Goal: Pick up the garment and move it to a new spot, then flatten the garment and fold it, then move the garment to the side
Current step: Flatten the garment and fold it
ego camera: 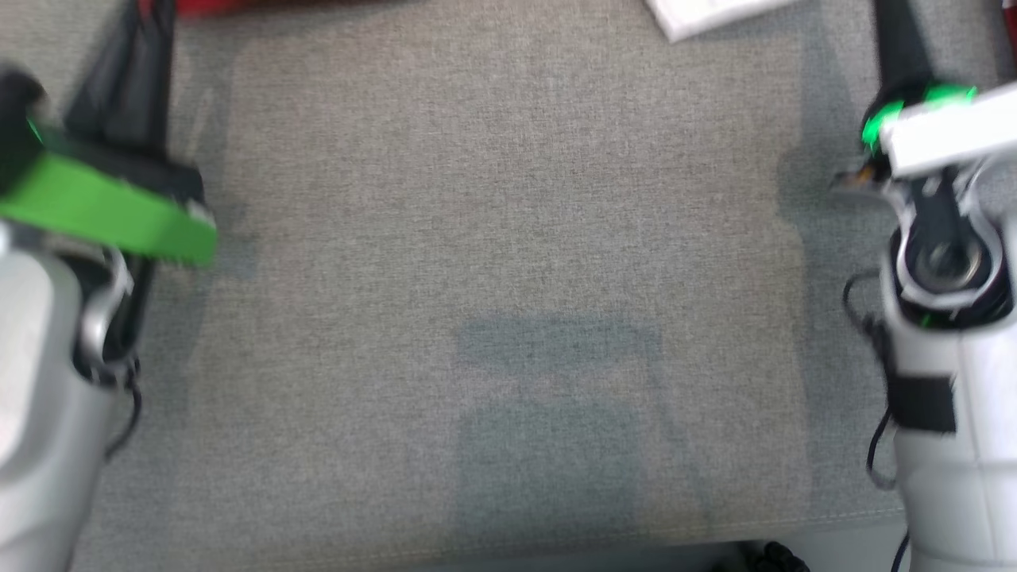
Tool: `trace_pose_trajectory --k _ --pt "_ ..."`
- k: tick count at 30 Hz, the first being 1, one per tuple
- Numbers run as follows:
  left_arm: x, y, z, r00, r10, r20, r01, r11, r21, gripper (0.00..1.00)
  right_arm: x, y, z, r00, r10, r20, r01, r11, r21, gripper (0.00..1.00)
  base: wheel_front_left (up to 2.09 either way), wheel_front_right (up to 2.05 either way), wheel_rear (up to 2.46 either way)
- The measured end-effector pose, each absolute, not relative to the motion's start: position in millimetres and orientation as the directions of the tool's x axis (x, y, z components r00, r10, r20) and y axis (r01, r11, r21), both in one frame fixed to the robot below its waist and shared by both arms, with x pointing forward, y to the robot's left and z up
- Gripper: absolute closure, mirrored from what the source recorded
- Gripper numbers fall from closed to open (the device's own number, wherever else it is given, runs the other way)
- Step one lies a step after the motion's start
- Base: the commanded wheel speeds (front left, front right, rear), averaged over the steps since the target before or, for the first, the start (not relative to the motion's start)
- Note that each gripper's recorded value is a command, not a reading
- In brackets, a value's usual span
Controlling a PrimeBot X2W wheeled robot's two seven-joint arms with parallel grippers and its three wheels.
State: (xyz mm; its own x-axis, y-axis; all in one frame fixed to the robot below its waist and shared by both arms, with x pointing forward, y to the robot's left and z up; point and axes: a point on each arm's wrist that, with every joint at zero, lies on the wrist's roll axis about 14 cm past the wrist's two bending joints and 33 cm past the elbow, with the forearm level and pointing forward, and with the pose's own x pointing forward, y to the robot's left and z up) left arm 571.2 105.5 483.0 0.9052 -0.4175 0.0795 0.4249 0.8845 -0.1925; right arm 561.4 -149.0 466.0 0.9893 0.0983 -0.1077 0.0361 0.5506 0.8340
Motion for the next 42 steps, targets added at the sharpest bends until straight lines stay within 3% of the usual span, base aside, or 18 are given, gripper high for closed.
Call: trace_pose_trajectory --k 3,7,16,21,30,42 --pt "547.4 115.2 414.9 0.926 -0.375 -0.051 0.352 0.904 -0.244 1.00 529.6 -156.1 413.5 0.973 0.063 -0.224 0.156 0.538 0.828 1.00 0.00 0.00 0.00" --pt "528.2 112.0 382.1 0.934 -0.342 -0.104 0.298 0.906 -0.301 1.00 510.5 -166.8 403.0 0.974 0.029 -0.223 0.172 0.543 0.822 1.00 0.00 0.00 0.00" --pt "506.7 113.8 386.8 0.933 -0.328 -0.152 0.265 0.906 -0.329 1.00 458.9 -169.3 400.7 0.967 0.038 -0.252 0.192 0.540 0.819 1.00 0.00 0.00 0.00" --pt "504.8 145.9 432.8 0.965 -0.256 -0.055 0.229 0.928 -0.294 1.00 422.1 -167.9 400.7 0.955 0.062 -0.291 0.211 0.552 0.807 1.00 0.00 0.00 0.00" --pt "466.7 165.2 462.0 0.975 -0.220 -0.013 0.209 0.941 -0.267 1.00 381.3 -161.6 422.2 0.954 0.107 -0.280 0.190 0.506 0.841 1.00 0.00 0.00 0.00" --pt "407.5 160.6 437.5 0.973 -0.202 -0.114 0.159 0.940 -0.302 1.00 310.6 -150.3 402.6 0.888 0.197 -0.415 0.258 0.535 0.805 1.00 0.00 0.00 0.00"
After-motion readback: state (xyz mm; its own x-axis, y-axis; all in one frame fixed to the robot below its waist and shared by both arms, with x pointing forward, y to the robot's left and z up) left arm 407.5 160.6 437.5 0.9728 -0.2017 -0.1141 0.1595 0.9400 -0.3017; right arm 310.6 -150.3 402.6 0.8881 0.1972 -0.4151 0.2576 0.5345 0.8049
